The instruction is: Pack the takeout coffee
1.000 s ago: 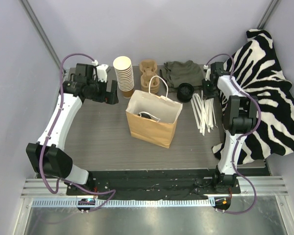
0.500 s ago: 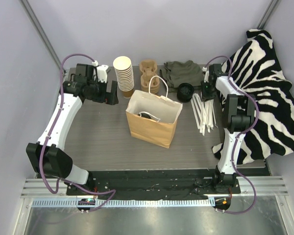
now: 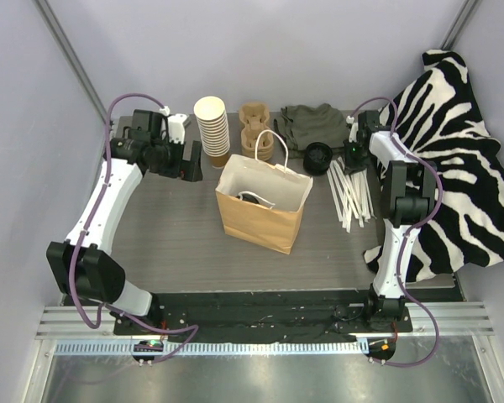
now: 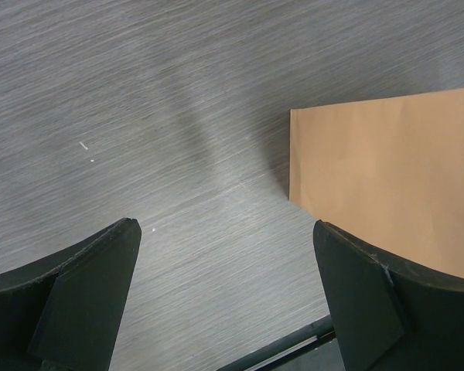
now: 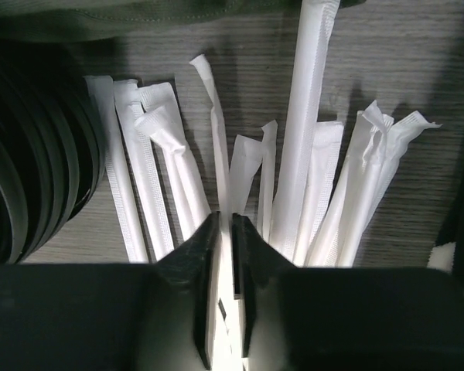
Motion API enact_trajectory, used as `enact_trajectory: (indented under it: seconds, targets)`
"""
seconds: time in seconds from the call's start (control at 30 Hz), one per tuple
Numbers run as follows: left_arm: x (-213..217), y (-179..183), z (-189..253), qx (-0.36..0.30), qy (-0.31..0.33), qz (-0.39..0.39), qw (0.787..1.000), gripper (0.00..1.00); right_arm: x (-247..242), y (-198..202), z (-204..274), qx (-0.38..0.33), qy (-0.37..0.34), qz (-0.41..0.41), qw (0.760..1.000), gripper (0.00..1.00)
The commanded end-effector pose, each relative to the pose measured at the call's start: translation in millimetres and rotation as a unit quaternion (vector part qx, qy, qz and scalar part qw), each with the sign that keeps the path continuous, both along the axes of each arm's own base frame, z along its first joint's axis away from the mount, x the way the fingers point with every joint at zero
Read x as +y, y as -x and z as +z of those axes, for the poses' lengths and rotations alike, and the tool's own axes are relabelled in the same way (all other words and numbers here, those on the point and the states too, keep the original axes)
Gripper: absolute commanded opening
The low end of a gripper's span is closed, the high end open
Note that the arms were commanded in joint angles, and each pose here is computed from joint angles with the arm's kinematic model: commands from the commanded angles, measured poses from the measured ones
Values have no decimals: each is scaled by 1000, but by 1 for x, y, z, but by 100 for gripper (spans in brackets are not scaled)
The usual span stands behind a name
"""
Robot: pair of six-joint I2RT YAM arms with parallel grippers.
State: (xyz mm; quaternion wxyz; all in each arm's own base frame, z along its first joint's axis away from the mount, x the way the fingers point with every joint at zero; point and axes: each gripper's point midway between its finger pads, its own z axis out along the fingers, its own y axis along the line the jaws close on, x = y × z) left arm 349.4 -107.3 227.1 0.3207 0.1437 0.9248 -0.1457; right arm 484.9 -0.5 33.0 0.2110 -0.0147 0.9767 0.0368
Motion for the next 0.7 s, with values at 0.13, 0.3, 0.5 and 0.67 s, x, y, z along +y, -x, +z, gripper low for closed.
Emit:
enact_trajectory:
  seconds: [0.13, 0.3, 0.5, 0.67]
  targets:
    - [-1, -7, 11, -16, -5, -14, 1000, 100, 1, -18, 37, -52, -7, -3, 999, 2]
    - [-3, -9, 14, -21, -1, -17, 1000, 100, 2, -14, 88, -95, -16, -3, 995, 1]
    - [-4, -14, 22, -35, -5, -28, 999, 100, 25, 4, 203, -209, -82, 34, 974, 1]
    - [-6, -20, 27, -52, -2, -32, 998, 100, 66, 42, 317, -327, -163, 114, 924, 1]
